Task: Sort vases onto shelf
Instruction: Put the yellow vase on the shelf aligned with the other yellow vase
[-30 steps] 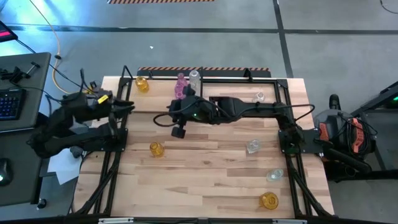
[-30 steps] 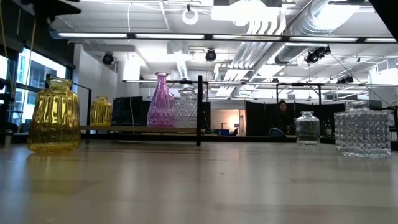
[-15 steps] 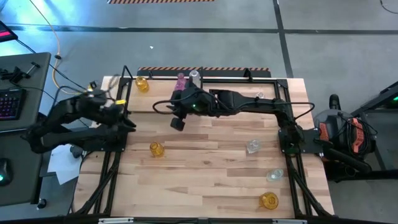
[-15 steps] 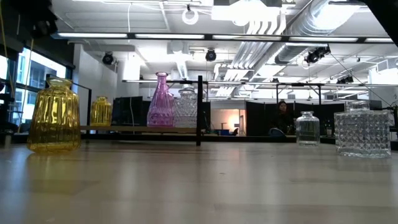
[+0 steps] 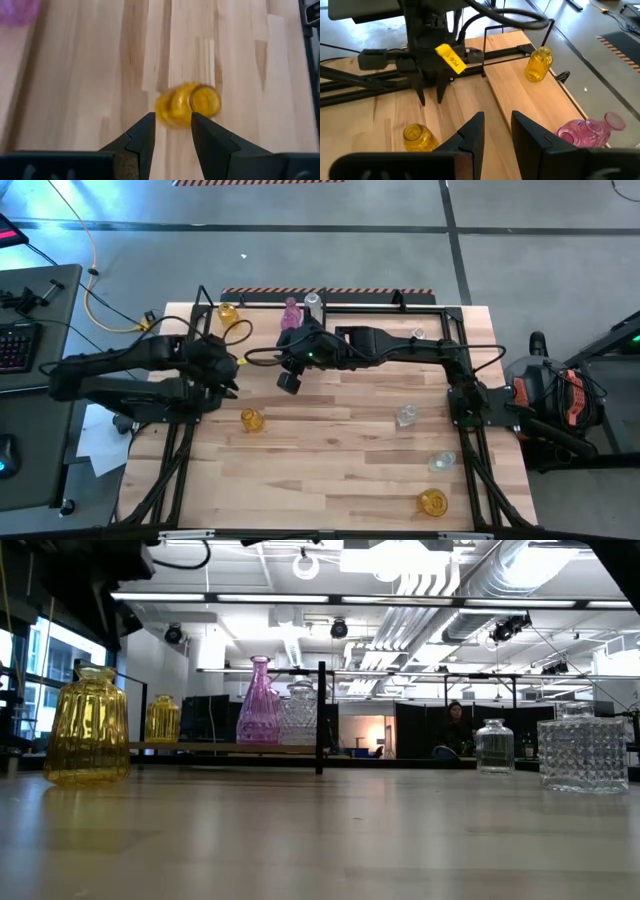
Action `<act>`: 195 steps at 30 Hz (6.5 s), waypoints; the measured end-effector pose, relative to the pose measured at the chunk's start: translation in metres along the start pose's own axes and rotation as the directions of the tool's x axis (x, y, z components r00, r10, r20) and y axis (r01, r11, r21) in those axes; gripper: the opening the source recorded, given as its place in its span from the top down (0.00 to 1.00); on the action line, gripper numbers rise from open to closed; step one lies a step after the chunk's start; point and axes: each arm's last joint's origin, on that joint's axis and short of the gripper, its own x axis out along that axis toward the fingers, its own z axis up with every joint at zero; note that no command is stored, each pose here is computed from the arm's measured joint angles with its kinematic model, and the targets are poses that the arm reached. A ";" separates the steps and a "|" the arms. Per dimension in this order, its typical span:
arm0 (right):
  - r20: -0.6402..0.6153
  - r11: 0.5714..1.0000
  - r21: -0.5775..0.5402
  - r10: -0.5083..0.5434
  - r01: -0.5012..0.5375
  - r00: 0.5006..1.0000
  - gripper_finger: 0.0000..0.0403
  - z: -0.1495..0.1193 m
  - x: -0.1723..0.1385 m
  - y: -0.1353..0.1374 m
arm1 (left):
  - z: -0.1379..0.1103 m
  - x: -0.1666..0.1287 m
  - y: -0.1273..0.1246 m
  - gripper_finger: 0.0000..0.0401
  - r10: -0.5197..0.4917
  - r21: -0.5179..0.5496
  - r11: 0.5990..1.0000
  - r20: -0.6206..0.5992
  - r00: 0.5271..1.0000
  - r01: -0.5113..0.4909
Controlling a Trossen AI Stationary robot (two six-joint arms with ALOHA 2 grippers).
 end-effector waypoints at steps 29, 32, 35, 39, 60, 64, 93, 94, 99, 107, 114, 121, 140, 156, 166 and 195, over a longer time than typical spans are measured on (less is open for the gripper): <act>-0.044 0.999 -0.022 0.040 -0.041 0.998 0.81 -0.005 -0.001 0.004 | 0.025 0.068 -0.028 0.71 0.019 0.167 0.986 -0.208 0.978 0.017; -0.047 0.999 -0.027 0.046 -0.047 0.998 0.81 -0.005 -0.002 0.006 | 0.025 0.076 -0.027 0.71 0.024 0.162 0.987 -0.241 0.970 0.016; -0.051 0.998 -0.031 0.051 -0.053 0.997 0.81 -0.006 -0.002 0.009 | 0.026 0.080 -0.027 0.71 0.020 0.155 0.988 -0.257 0.966 0.021; -0.059 0.998 -0.035 0.056 -0.058 0.997 0.81 -0.007 -0.004 0.012 | 0.026 0.079 -0.027 0.77 0.021 0.157 0.987 -0.256 0.966 0.020; -0.058 0.998 -0.031 0.056 -0.057 0.997 0.81 -0.008 -0.005 0.014 | 0.004 0.025 -0.018 0.97 0.222 0.158 0.971 -0.338 0.915 -0.178; -0.057 0.998 -0.030 0.056 -0.058 0.997 0.81 -0.008 -0.004 0.014 | 0.014 0.002 -0.011 0.97 0.260 0.141 0.964 -0.323 0.910 -0.225; -0.042 0.997 -0.031 0.067 -0.069 0.997 0.81 -0.007 -0.007 0.021 | 0.026 -0.057 0.122 0.97 0.349 -0.289 0.842 -0.350 0.869 -0.455; -0.042 0.997 -0.031 0.068 -0.069 0.997 0.81 -0.007 -0.007 0.021 | 0.025 -0.058 0.126 0.97 0.347 -0.304 0.835 -0.357 0.867 -0.459; -0.042 0.997 -0.033 0.068 -0.070 0.997 0.81 -0.007 -0.007 0.021 | 0.020 -0.059 0.145 0.97 0.331 -0.382 0.792 -0.389 0.860 -0.477; -0.047 0.997 -0.041 0.068 -0.070 0.997 0.81 -0.008 -0.007 0.021 | 0.021 -0.062 0.162 0.97 0.297 -0.456 0.772 -0.357 0.886 -0.443; -0.054 0.997 -0.045 0.068 -0.071 0.996 0.81 -0.008 -0.007 0.021 | 0.021 -0.057 0.169 0.97 0.276 -0.478 0.759 -0.379 0.883 -0.442; -0.065 0.997 -0.042 0.066 -0.068 0.996 0.81 -0.009 -0.007 0.021 | 0.021 -0.056 0.171 0.97 0.278 -0.481 0.755 -0.381 0.882 -0.446; -0.064 0.996 -0.047 0.073 -0.076 0.995 0.81 -0.010 -0.008 0.025 | 0.021 -0.057 0.174 0.97 0.305 -0.469 0.755 -0.368 0.879 -0.458; -0.065 0.996 -0.047 0.074 -0.077 0.995 0.81 -0.010 -0.008 0.025 | 0.021 -0.057 0.175 0.92 0.315 -0.489 0.735 -0.367 0.875 -0.470; -0.065 0.996 -0.047 0.074 -0.077 0.995 0.81 -0.010 -0.008 0.025 | 0.018 -0.054 0.174 0.86 0.309 -0.453 0.754 -0.394 0.866 -0.475; -0.065 0.996 -0.035 0.085 -0.088 0.994 0.81 -0.011 -0.011 0.031 | 0.020 -0.061 0.168 0.86 0.363 -0.379 0.779 -0.379 0.851 -0.500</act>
